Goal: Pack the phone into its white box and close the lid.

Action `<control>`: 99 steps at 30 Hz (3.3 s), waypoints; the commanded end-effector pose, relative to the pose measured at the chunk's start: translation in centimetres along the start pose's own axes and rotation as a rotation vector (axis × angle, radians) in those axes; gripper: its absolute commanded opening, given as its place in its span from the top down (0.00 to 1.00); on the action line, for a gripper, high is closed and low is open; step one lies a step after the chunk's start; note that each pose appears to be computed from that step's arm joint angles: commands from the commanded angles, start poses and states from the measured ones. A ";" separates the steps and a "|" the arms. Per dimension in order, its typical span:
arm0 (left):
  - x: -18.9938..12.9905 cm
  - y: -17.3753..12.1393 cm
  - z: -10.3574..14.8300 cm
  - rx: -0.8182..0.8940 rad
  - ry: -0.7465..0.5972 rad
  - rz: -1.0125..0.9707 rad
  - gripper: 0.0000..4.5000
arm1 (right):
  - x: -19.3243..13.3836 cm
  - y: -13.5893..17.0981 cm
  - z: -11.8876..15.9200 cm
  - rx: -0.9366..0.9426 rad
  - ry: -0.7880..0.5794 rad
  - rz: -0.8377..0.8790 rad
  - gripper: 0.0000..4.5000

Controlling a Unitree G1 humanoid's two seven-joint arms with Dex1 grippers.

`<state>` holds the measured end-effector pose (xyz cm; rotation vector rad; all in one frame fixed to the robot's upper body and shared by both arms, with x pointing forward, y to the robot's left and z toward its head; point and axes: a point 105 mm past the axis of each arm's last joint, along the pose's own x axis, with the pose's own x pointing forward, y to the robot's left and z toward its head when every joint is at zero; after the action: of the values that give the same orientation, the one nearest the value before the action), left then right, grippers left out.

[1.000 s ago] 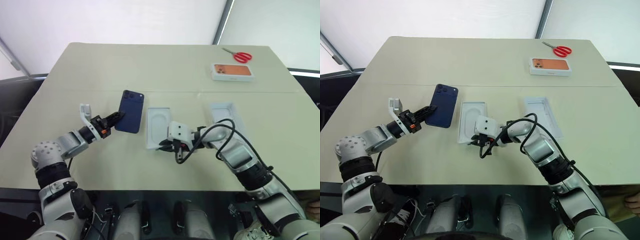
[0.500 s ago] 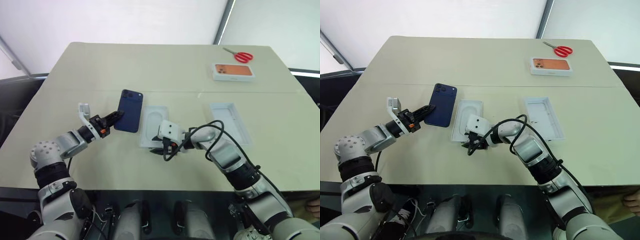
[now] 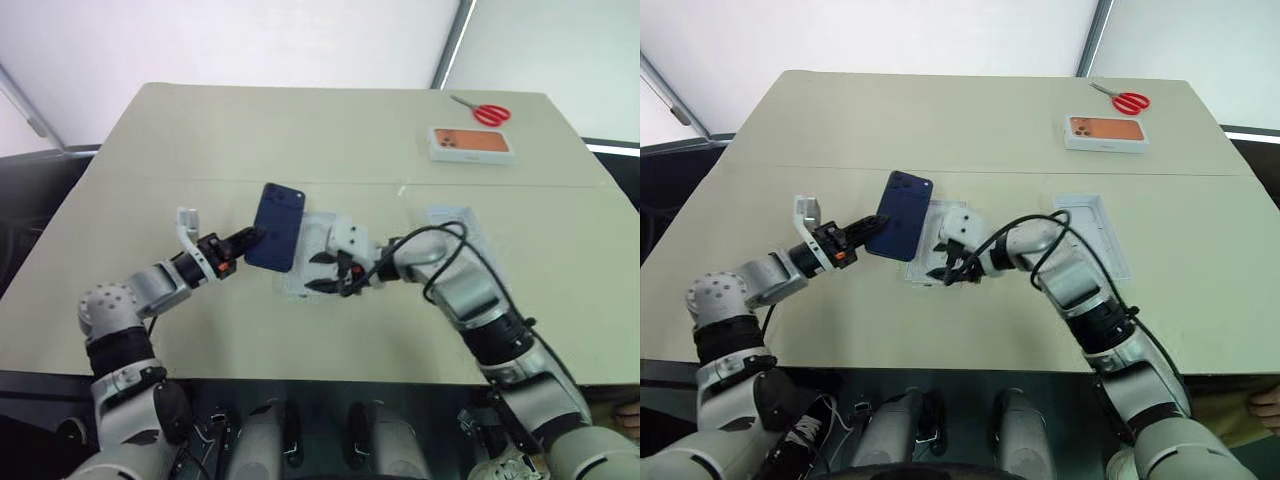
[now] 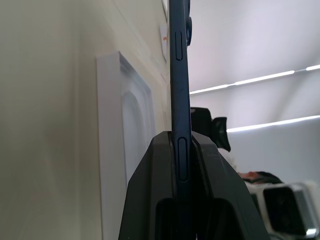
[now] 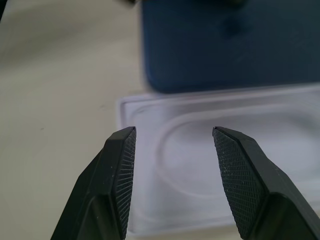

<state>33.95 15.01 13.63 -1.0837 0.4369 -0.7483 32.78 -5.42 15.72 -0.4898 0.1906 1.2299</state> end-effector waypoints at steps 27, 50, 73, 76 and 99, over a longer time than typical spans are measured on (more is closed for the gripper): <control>2.0 -1.0 -3.1 0.036 0.011 0.007 0.14 | -3.7 -3.7 -3.2 0.008 0.040 -0.199 0.43; 0.7 -1.6 0.7 0.301 -0.006 0.137 0.86 | -2.6 -4.3 -4.9 -0.044 0.103 -0.242 0.95; 3.3 2.6 -3.6 0.419 0.206 0.253 0.98 | -0.4 -3.9 -5.8 -0.050 0.123 -0.287 1.00; 4.8 2.0 -4.4 0.417 0.235 0.211 0.98 | -0.9 -3.9 -6.1 -0.046 0.132 -0.286 1.00; 15.4 -1.4 -10.2 0.481 0.426 -0.037 0.98 | -8.5 -6.4 -10.7 -0.020 0.316 -0.443 1.00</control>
<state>38.57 0.01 10.30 -0.4879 0.5686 -0.9346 37.58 -19.35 11.16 -0.6859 0.3331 0.6992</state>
